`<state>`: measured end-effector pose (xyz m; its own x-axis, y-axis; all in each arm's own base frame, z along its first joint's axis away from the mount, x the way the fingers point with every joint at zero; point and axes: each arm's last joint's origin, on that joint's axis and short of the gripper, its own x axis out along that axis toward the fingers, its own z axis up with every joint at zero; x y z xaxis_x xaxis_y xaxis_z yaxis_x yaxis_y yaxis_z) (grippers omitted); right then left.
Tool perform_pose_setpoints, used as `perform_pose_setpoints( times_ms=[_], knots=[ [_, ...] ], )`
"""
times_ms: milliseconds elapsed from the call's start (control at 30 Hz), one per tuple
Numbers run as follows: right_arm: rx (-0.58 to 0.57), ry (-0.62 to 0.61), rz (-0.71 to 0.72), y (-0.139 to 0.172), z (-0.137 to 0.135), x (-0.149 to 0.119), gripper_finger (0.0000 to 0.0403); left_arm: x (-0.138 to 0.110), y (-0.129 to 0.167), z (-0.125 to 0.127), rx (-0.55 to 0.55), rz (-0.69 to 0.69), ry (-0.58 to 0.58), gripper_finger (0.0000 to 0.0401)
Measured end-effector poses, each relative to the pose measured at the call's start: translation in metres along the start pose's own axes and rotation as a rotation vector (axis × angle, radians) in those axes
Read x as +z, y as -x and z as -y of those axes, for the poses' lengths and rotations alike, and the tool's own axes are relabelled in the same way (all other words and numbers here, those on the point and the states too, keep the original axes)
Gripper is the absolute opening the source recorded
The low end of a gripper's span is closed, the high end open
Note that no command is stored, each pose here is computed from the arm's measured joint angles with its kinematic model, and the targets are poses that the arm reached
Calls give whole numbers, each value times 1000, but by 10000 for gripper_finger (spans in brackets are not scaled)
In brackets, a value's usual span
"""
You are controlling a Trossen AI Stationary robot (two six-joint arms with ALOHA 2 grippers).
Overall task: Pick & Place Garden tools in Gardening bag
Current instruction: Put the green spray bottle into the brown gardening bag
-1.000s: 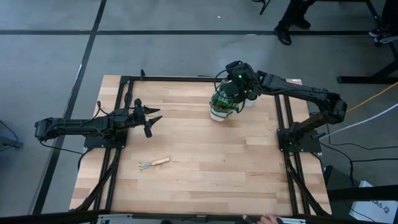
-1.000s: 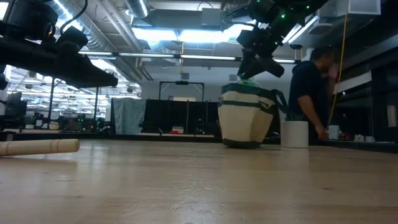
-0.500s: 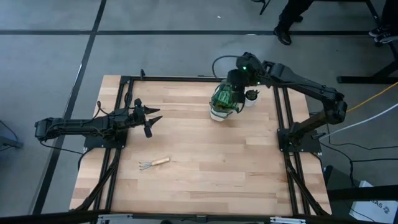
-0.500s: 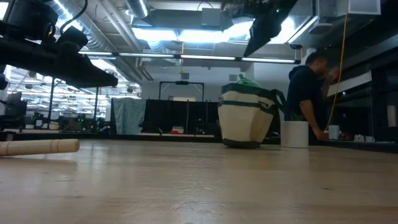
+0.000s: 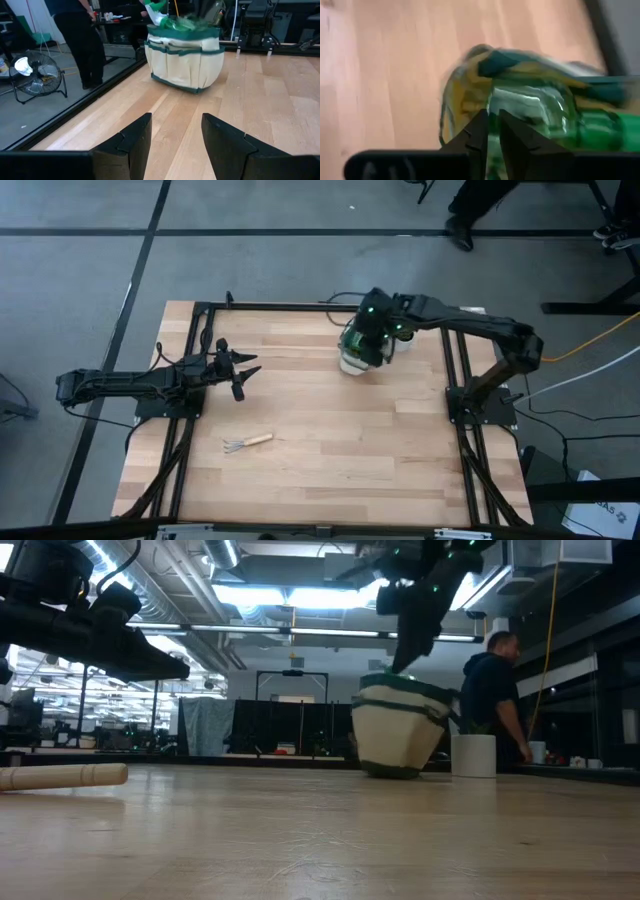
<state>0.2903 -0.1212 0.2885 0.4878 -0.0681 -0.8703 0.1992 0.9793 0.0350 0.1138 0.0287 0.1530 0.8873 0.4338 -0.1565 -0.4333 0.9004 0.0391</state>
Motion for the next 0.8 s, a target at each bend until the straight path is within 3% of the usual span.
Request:
perform_pose_setpoints(
  times_ms=[200,333,800],
  knots=[
    [3,-7,-83,-28,3,-1,48,0,0,0,0,0,0,169],
    [2,-8,-100,-32,3,-2,48,0,0,0,0,0,0,169],
    [-31,-23,-39,55,5,26,47,0,0,0,0,0,0,169]
  ],
)
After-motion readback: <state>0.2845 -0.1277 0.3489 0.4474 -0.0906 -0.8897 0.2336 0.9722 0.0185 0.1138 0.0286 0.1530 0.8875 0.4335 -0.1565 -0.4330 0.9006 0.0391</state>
